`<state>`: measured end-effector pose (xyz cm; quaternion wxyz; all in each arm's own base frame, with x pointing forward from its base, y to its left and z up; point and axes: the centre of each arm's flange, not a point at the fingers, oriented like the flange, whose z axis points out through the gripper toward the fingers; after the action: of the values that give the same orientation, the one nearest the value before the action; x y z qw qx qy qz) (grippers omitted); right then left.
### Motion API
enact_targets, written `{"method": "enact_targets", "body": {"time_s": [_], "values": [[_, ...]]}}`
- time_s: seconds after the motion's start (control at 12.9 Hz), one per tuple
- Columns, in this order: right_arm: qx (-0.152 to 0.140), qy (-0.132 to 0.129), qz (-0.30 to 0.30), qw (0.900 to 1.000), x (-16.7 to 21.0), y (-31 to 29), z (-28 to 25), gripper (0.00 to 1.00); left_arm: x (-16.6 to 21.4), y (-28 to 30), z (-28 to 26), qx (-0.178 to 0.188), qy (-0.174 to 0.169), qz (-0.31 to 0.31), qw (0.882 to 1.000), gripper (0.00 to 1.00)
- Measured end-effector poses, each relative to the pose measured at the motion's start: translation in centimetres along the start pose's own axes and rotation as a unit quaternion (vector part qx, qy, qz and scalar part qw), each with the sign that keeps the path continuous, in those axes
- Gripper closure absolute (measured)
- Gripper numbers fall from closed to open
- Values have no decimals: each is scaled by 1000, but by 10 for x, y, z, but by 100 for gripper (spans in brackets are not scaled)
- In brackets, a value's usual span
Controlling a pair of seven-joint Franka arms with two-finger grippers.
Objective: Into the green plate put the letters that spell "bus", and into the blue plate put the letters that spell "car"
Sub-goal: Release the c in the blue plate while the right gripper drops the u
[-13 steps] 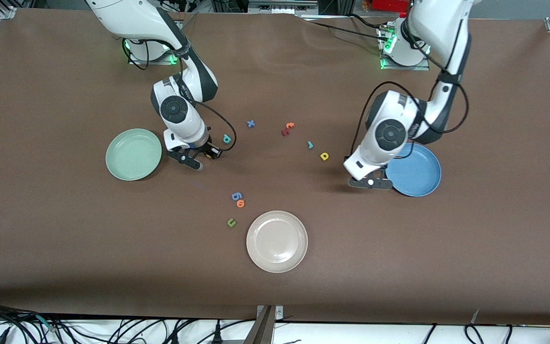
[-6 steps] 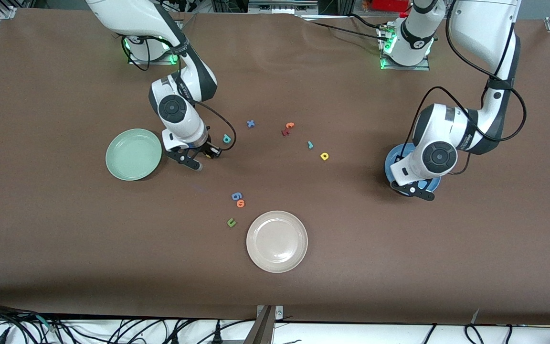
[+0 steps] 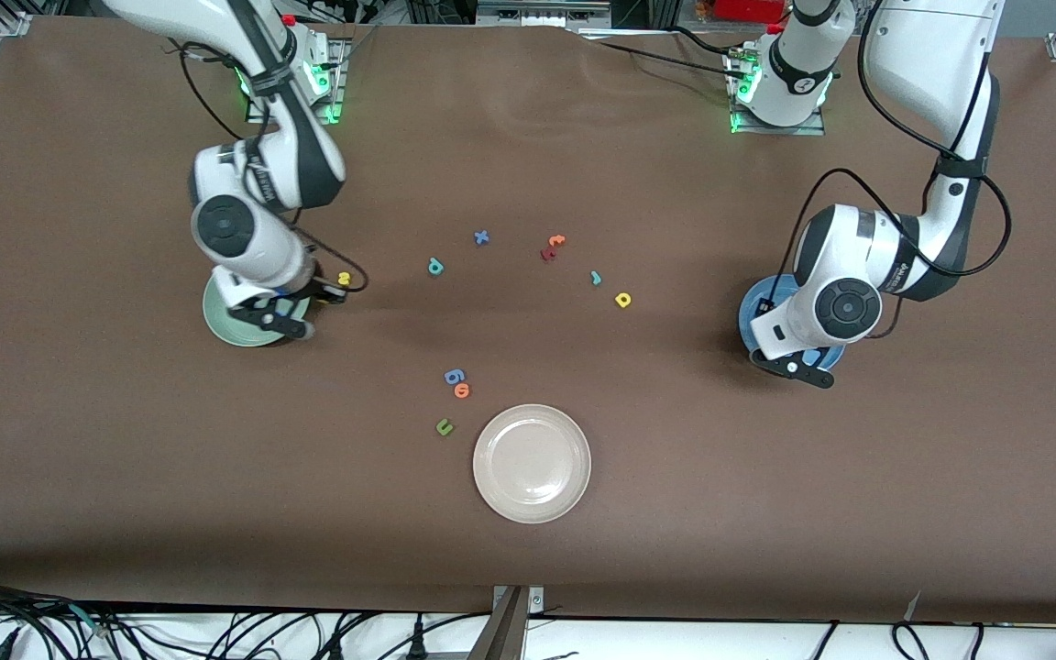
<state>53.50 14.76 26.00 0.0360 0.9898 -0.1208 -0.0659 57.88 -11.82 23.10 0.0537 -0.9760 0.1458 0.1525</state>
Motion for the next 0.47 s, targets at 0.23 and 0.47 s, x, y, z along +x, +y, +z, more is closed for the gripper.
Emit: {"method": "enact_targets", "body": {"time_s": [0.23, 0.47], "values": [[-16, -18, -40, 999, 20, 57, 17, 73, 7, 65, -12, -47, 19, -59, 997, 0], [-32, -47, -56, 997, 19, 80, 50, 73, 8, 129, -22, -80, 46, -132, 987, 0]]}}
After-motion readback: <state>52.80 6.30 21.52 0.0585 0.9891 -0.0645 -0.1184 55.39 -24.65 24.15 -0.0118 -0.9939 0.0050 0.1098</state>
